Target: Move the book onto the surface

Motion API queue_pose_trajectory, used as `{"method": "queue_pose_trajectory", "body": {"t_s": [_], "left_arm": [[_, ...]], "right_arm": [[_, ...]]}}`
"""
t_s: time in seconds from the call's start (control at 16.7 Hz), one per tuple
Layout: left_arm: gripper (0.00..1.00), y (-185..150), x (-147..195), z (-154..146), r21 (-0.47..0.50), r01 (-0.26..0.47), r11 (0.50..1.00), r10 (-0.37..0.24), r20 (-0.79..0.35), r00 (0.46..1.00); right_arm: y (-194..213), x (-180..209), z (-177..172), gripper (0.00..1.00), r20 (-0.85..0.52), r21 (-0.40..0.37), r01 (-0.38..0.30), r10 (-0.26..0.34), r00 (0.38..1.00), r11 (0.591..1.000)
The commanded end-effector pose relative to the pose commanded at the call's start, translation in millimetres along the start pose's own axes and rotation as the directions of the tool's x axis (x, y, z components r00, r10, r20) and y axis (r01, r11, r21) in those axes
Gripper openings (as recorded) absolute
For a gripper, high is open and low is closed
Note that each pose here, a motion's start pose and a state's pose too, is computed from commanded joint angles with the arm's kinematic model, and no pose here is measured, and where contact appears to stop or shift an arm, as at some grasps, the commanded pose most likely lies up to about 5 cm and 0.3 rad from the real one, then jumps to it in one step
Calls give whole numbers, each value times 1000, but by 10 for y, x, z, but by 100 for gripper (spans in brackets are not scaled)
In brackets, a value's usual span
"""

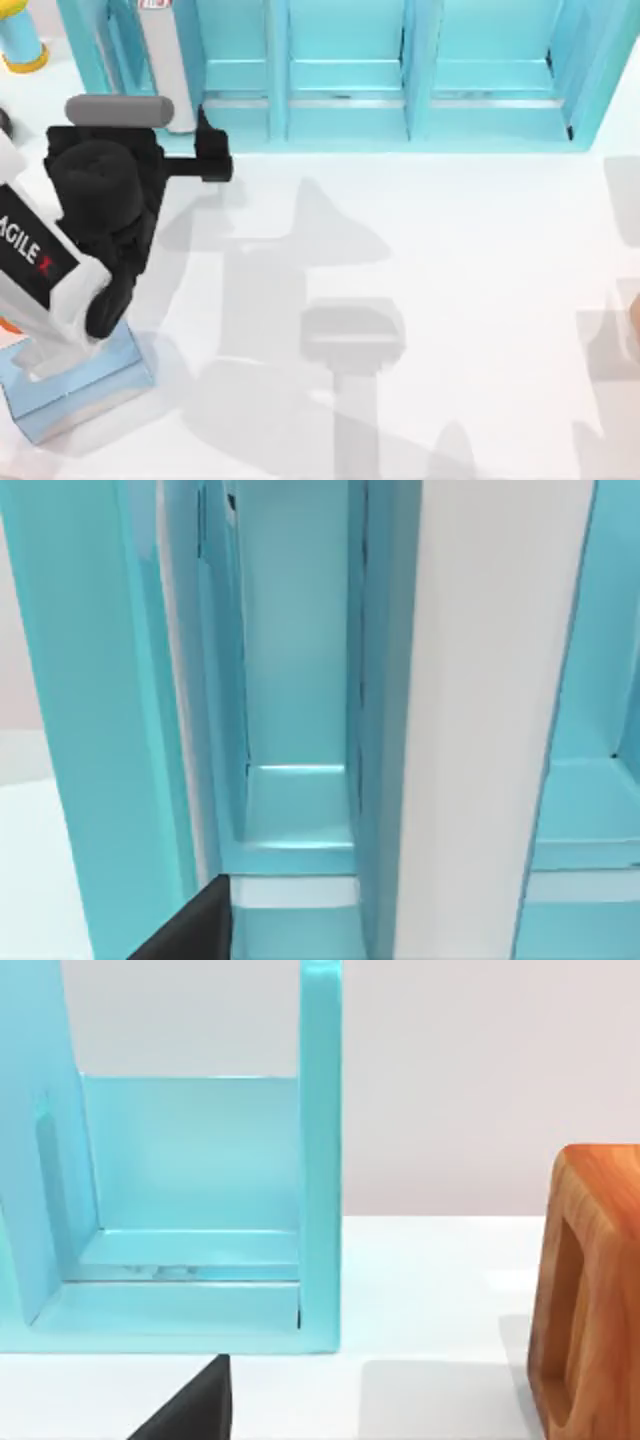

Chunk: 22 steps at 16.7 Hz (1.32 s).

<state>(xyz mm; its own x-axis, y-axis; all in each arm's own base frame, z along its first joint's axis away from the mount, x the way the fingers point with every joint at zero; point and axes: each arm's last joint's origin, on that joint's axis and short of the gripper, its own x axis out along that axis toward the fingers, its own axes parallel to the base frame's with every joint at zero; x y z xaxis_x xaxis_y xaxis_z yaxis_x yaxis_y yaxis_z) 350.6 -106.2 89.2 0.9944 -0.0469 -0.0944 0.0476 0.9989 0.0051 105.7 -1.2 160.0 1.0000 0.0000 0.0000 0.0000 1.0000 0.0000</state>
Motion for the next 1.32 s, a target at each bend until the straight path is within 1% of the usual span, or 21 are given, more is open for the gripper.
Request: {"method": "queue_pose_trajectory", "body": {"t_s": [0.48, 0.66, 1.08, 1.2, 1.32], "left_arm": [[100, 9, 33, -10, 1, -3, 1000, 3, -3, 1000], [100, -16, 220, 37, 1, 0, 1000, 0, 1, 1000], [100, -16, 848, 13, 1, -1, 1000, 1, -1, 1000], [100, -7, 963, -12, 0, -1, 1000, 1, -1, 1000], [100, -2, 1006, -24, 0, -1, 1000, 1, -1, 1000]], "right_arm": [[0, 0, 0, 100, 0, 0, 0, 0, 1000, 1000], [0, 0, 0, 100, 0, 0, 0, 0, 1000, 1000], [0, 0, 0, 100, 0, 0, 0, 0, 1000, 1000], [0, 0, 0, 100, 0, 0, 0, 0, 1000, 1000], [0, 0, 0, 100, 0, 0, 0, 0, 1000, 1000]]}}
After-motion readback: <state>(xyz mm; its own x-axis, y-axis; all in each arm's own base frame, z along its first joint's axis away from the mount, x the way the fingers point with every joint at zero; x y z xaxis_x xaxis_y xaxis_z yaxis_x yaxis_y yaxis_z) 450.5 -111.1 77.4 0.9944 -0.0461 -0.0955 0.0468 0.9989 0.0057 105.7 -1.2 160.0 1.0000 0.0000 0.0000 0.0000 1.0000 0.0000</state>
